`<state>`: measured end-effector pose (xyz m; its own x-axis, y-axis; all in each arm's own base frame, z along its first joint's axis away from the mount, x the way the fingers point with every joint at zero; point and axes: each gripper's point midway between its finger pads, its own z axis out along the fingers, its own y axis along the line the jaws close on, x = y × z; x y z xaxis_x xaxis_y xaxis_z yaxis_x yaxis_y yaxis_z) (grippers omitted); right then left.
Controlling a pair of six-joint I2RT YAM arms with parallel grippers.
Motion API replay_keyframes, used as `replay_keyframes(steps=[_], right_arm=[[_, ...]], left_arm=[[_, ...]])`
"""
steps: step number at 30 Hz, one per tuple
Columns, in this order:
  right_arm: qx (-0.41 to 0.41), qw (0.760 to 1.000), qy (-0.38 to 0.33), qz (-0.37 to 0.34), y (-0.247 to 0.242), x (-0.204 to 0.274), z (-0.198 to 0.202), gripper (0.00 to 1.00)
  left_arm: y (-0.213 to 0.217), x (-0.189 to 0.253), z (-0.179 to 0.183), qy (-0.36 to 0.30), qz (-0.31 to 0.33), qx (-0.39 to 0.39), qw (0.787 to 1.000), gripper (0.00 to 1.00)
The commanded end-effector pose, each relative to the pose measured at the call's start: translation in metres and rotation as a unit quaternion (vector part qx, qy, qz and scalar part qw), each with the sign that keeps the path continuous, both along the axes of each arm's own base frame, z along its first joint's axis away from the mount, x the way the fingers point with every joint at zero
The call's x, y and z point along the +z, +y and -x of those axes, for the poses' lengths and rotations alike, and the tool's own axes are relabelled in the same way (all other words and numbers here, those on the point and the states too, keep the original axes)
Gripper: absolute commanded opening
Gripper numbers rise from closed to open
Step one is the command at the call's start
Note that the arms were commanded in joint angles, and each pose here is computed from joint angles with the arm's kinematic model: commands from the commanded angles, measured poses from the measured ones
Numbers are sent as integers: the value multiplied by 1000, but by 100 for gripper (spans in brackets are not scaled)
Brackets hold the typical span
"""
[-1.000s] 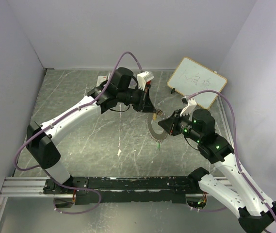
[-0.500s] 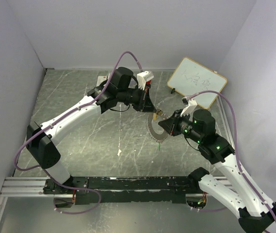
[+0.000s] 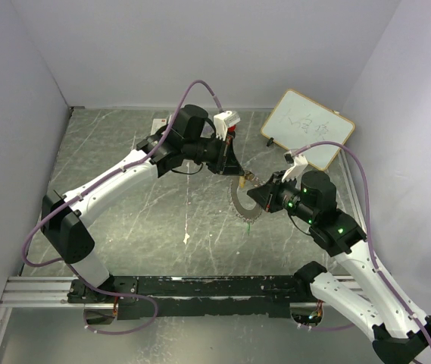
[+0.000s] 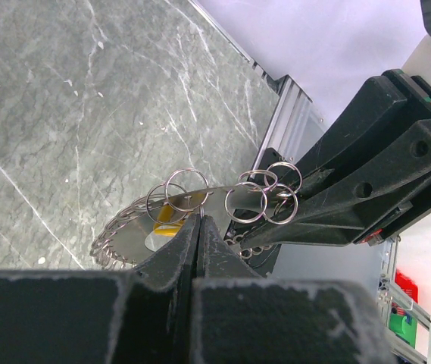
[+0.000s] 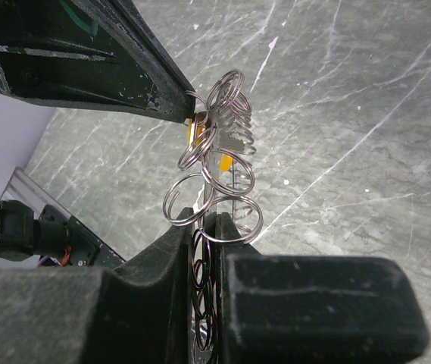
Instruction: Put the keys on the keyring
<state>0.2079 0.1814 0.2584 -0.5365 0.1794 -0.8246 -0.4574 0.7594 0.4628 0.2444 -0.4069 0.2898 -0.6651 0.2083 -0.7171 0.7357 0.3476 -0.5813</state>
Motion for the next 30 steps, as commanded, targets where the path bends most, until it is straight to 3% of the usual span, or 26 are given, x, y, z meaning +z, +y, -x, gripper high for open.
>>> replay_keyframes(steps=[1,30], right_arm=[[2,1000,-21,-8,1,10,1,0],[2,1000,-21,-8,0,10,2,0]], left_arm=[[-4,24,6,-16,28,-10,999,7],[-1,24,3,-19,27,2,999,7]])
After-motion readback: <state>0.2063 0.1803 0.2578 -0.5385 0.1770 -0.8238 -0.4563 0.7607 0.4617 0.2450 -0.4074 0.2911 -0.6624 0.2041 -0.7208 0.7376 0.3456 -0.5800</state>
